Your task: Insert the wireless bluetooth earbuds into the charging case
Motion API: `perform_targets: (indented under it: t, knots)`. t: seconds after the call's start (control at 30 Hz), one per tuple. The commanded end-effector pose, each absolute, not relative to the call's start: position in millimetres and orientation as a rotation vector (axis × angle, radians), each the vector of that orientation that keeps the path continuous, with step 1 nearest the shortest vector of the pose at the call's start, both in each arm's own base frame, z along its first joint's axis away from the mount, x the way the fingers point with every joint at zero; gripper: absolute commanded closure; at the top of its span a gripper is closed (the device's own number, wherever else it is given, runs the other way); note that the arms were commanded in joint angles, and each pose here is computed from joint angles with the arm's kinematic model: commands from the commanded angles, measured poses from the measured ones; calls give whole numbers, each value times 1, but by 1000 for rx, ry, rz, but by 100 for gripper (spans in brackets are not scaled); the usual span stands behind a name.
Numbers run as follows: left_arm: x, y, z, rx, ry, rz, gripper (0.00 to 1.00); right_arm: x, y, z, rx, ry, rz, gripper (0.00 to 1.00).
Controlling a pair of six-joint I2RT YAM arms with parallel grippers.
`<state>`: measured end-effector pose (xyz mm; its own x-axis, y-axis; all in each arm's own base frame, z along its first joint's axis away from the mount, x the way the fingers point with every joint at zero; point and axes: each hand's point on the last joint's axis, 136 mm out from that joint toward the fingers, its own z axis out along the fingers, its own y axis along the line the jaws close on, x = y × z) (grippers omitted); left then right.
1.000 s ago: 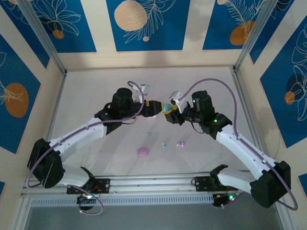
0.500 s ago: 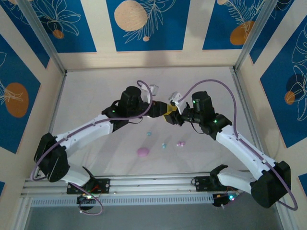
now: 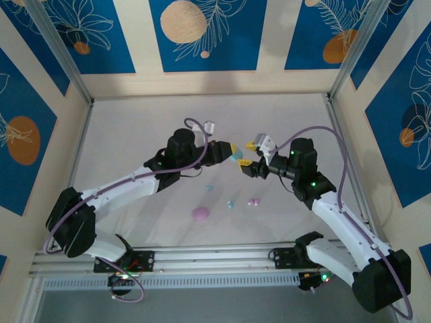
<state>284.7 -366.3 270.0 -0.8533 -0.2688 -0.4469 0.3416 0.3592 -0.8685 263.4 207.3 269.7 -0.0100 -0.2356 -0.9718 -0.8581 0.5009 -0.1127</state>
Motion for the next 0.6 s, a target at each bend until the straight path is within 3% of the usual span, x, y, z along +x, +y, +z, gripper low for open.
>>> perform_targets:
  t: [0.0, 0.57]
  knots:
    - [284, -366, 311, -57, 1948, -1729, 98, 256, 214, 290, -1049, 1379, 714, 40]
    - [281, -365, 324, -91, 1899, -1808, 97, 270, 215, 289, -1021, 1368, 748, 40]
